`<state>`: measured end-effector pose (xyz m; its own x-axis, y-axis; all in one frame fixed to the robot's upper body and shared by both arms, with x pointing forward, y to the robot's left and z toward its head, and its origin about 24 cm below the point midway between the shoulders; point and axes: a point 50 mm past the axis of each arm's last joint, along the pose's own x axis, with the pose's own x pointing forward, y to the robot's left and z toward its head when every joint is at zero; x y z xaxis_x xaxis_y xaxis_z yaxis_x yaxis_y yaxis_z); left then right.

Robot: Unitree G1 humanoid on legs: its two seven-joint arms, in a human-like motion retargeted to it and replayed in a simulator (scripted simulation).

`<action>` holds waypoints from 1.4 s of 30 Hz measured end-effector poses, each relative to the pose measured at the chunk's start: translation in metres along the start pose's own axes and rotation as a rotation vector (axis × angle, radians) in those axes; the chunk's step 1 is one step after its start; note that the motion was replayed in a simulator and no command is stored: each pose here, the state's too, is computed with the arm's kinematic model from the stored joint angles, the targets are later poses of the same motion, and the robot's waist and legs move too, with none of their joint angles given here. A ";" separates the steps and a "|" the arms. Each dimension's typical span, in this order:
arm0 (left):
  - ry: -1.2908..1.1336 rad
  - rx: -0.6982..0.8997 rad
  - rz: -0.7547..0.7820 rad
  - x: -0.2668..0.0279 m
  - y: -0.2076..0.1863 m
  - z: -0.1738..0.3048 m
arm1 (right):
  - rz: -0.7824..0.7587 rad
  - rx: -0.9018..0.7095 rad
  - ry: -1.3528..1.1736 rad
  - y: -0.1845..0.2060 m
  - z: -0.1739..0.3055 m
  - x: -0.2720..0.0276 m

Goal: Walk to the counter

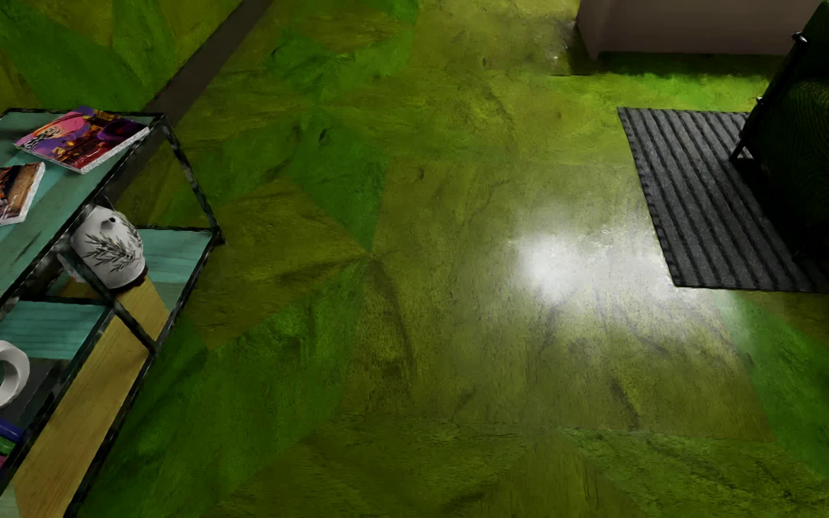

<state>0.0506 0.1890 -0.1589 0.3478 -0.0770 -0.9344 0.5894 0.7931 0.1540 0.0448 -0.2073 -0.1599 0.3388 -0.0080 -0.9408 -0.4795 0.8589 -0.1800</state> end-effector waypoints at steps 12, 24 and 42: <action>-0.253 0.030 0.076 -0.001 0.032 0.067 | 0.006 0.029 0.088 0.007 -0.035 -0.012; 0.010 0.066 -0.020 0.000 0.000 -0.002 | 0.026 0.011 0.142 0.012 -0.044 -0.012; 0.075 -0.003 0.011 -0.005 0.004 -0.022 | -0.020 0.043 0.020 -0.002 -0.016 -0.008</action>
<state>0.0348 0.2056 -0.1607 0.2986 -0.0230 -0.9541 0.5835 0.7955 0.1634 0.0304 -0.2170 -0.1564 0.3316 -0.0351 -0.9427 -0.4375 0.8796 -0.1867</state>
